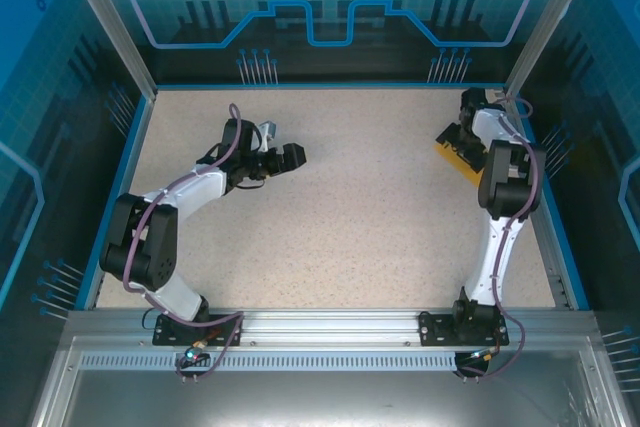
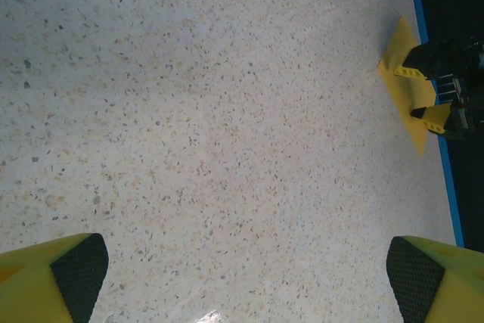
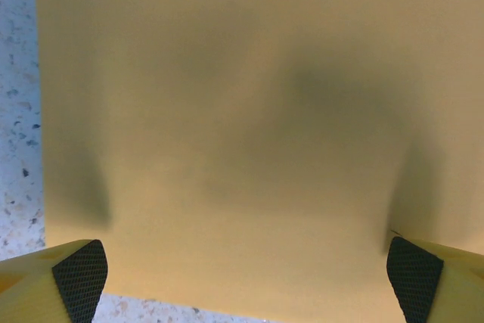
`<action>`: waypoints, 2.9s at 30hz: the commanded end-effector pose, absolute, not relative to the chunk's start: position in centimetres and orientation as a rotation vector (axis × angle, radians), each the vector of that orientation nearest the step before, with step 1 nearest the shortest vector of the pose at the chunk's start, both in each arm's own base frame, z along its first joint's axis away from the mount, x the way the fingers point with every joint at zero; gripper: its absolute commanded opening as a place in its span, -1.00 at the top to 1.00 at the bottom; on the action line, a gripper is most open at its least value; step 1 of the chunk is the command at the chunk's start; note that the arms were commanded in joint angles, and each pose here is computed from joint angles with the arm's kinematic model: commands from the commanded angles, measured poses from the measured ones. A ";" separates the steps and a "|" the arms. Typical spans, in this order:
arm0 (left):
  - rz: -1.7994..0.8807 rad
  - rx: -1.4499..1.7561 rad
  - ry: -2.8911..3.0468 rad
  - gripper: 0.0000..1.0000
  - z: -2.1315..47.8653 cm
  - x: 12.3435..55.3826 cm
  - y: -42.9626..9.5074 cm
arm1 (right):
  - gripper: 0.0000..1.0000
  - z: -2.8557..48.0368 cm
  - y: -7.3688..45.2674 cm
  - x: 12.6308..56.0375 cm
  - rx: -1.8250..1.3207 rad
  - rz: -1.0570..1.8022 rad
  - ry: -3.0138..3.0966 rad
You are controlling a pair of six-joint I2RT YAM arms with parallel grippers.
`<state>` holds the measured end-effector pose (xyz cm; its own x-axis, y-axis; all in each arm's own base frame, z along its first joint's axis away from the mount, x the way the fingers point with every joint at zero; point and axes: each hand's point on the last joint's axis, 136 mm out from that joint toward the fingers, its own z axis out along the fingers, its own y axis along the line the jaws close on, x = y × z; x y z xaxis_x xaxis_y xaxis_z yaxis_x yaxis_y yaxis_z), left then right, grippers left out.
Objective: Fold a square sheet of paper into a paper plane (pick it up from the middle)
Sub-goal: Move the paper to the center of the table.
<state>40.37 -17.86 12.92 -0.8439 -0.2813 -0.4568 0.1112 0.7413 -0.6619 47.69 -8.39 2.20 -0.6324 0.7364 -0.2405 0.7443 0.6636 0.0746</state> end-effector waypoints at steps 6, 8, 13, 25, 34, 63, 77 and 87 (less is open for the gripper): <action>-0.974 -0.065 2.435 -0.97 12.8 39.8 -18.5 | -0.97 0.3 -7.0 47.1 1.128 -0.042 2.774; -0.975 -0.068 2.441 -0.98 12.7 39.6 -18.5 | -0.96 0.3 -6.6 47.2 1.094 -0.035 2.790; -0.972 -0.073 2.451 -0.97 12.3 39.2 -18.4 | -0.93 0.4 -4.4 47.2 0.989 -0.010 2.837; -0.959 -0.056 2.459 -0.97 12.2 37.9 -18.0 | -0.98 0.8 1.4 46.9 0.811 0.058 2.902; -0.963 -0.058 2.453 -0.97 12.1 37.1 -17.8 | -0.95 2.2 4.6 45.0 0.698 0.079 2.923; -0.988 -0.024 2.397 -0.97 15.5 31.8 -16.7 | -0.95 1.1 22.0 25.2 0.136 0.078 3.043; -1.025 -0.020 2.418 -0.97 14.6 31.4 -17.1 | -0.98 6.8 17.1 29.6 0.574 0.038 2.739; -1.033 -0.012 2.429 -0.97 14.9 31.6 -17.3 | -0.98 3.1 17.1 33.3 0.588 0.038 2.791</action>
